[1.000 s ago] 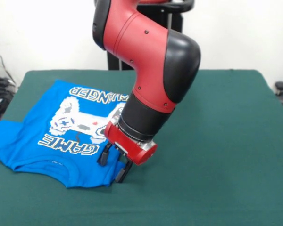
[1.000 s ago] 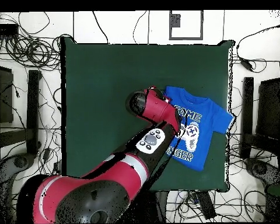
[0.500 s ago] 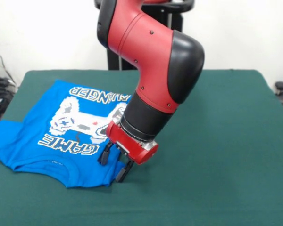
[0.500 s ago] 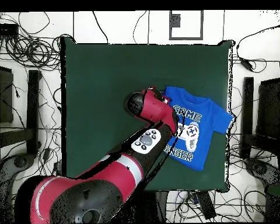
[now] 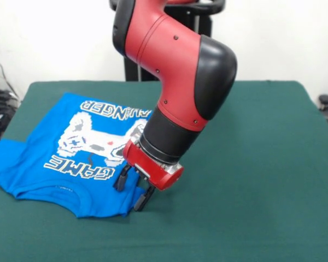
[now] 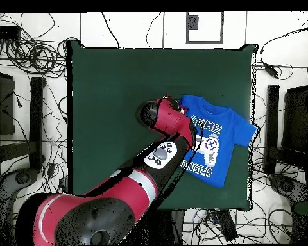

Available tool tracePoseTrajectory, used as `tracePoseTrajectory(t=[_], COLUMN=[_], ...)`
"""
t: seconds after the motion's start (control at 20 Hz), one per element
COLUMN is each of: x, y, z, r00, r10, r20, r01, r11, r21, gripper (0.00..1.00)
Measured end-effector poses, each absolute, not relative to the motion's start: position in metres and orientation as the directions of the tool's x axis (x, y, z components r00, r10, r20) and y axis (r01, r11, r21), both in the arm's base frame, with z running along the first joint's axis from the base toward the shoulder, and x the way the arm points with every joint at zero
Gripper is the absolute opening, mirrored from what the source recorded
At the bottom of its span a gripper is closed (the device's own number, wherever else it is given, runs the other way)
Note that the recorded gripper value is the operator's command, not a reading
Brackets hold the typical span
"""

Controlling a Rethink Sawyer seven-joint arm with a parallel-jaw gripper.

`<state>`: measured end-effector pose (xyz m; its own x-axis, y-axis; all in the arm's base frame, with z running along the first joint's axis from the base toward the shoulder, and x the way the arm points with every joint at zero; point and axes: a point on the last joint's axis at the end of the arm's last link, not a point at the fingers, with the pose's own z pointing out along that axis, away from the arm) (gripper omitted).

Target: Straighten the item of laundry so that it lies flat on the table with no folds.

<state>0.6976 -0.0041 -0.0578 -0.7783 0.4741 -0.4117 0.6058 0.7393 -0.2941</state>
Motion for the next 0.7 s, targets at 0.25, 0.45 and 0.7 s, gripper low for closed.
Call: tracePoseTrajectory(t=[0.25,0.45,0.7], x=[0.6977,0.6977,0.6965], y=[-0.0044,-0.0046,-0.0049], z=[-0.0576,-0.0574,-0.0568], r00=[-0.778,-0.778,-0.776], r10=[0.475,0.475,0.48], r20=[-0.412,-0.411,-0.409], r01=[0.606,0.607,0.61], r11=[0.739,0.739,0.737], r21=[-0.294,-0.294,-0.292], gripper=[1.0,1.0,1.0])
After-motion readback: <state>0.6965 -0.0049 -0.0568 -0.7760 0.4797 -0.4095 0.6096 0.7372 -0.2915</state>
